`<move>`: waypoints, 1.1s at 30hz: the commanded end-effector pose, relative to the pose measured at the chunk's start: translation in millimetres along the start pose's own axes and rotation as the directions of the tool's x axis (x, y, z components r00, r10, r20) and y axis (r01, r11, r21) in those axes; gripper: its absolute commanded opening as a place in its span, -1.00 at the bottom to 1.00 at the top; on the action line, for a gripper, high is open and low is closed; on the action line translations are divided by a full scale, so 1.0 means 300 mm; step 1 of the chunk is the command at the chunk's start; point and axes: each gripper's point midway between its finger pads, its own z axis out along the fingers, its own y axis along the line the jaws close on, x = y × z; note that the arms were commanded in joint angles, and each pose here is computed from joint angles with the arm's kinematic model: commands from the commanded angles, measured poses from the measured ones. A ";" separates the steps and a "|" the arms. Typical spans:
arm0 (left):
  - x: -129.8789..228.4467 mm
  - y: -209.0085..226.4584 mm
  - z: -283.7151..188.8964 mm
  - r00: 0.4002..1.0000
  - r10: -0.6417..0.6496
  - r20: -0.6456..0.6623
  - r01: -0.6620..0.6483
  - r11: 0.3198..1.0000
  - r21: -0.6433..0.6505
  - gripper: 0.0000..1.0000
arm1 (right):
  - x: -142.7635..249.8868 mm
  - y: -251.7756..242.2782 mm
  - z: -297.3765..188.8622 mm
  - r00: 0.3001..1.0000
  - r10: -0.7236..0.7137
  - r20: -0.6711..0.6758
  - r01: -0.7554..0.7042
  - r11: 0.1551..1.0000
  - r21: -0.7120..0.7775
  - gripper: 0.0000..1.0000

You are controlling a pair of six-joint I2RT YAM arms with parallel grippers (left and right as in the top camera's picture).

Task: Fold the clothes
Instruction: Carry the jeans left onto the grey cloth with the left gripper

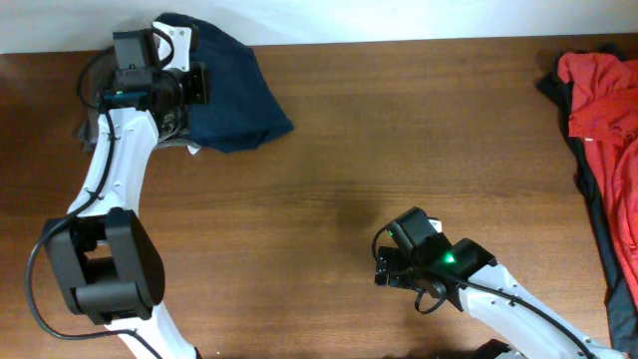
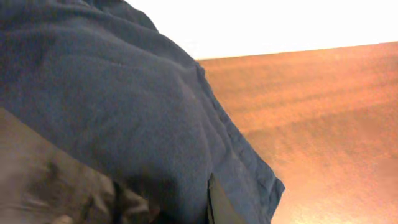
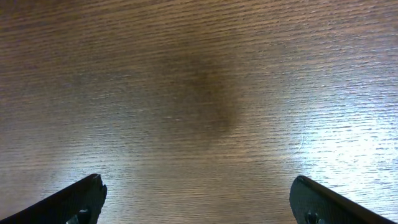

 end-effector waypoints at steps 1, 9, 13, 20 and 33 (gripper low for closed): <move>-0.092 0.086 -0.043 0.996 0.038 0.086 -0.032 0.997 -0.068 -0.98 | 0.014 0.001 0.004 1.000 0.008 -0.017 -0.008 1.000 -0.009 0.98; -0.187 0.227 -0.104 0.976 0.061 0.211 -0.027 0.986 -0.163 -0.98 | 0.014 0.001 0.004 1.000 0.008 -0.017 -0.008 1.000 -0.009 0.98; -0.215 0.307 -0.135 0.967 0.073 0.244 -0.007 0.965 -0.261 -0.98 | 0.016 0.003 0.004 1.000 0.008 -0.021 -0.008 1.000 -0.012 0.98; -0.186 0.386 -0.136 0.972 0.054 0.230 0.023 0.948 -0.318 -0.98 | 0.024 0.008 0.004 0.999 0.008 -0.033 -0.008 1.000 -0.022 0.97; 0.003 0.519 -0.099 0.993 -0.066 0.094 0.095 0.934 -0.345 -0.89 | 0.029 0.010 0.004 0.999 0.007 -0.042 -0.008 1.000 -0.026 0.97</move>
